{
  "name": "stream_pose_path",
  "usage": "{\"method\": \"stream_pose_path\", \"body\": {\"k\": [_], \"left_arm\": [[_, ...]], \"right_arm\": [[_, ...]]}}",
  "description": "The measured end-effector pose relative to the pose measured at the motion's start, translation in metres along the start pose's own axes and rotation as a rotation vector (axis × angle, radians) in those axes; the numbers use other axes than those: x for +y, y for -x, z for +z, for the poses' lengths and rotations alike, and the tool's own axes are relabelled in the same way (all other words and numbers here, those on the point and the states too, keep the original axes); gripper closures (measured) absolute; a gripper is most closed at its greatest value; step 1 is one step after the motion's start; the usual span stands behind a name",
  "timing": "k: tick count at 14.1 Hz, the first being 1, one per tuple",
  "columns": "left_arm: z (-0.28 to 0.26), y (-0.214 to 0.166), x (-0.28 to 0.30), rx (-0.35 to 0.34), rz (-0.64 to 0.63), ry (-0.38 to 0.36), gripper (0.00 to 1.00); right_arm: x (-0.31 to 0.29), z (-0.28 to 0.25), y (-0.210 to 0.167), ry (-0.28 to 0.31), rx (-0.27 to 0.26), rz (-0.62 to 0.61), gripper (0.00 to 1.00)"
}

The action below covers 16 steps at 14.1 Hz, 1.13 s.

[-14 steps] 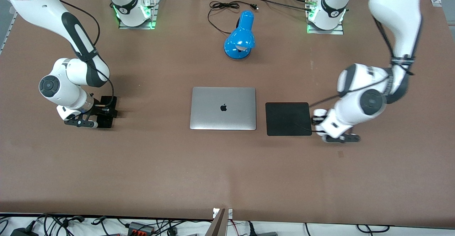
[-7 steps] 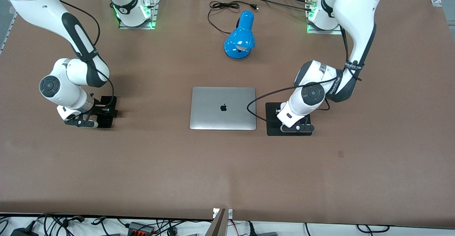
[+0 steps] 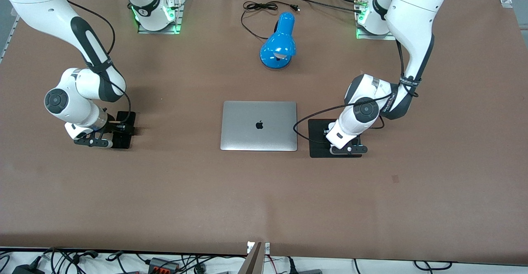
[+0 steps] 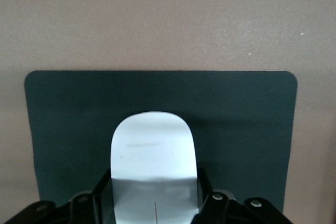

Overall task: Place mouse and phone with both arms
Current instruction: 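Carry the white mouse with the left gripper onto the black mouse pad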

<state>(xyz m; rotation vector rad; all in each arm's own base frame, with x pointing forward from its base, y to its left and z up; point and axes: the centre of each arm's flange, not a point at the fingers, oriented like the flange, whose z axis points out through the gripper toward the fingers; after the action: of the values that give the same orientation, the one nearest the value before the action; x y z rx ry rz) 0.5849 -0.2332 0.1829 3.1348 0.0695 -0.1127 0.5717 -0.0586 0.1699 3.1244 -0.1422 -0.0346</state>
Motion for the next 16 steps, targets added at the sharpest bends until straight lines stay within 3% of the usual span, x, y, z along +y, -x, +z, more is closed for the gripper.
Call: {"method": "stream_pose_path", "body": {"k": [2,3,4,7,10,13,16], "left_arm": [[0.0,0.0,0.0,0.0,0.0,0.0,0.13],[0.0,0.0,0.0,0.001,0.0,0.0,0.05],[0.0,0.0,-0.001,0.002,-0.001,0.001,0.0],[-0.011,-0.006,-0.001,0.026,-0.005,0.009,0.0],[-0.061,-0.018,-0.004,0.067,-0.009,0.021,0.0],[-0.141,-0.032,-0.019,-0.018,0.011,-0.024,0.0],[-0.212,-0.039,-0.025,-0.047,0.009,-0.039,0.0]], "right_arm": [[0.0,0.0,0.0,0.0,0.0,-0.001,0.0],[0.0,0.0,0.0,0.0,0.0,-0.001,0.07],[0.0,0.0,0.0,0.0,0.001,-0.001,0.2],[0.0,-0.001,0.0,0.0,0.001,-0.002,0.22],[0.0,-0.001,0.0,0.0,0.001,-0.002,0.22],[-0.003,-0.005,-0.003,0.0,0.012,-0.009,0.22],[-0.024,-0.037,-0.008,-0.001,0.019,-0.045,0.22]]}}
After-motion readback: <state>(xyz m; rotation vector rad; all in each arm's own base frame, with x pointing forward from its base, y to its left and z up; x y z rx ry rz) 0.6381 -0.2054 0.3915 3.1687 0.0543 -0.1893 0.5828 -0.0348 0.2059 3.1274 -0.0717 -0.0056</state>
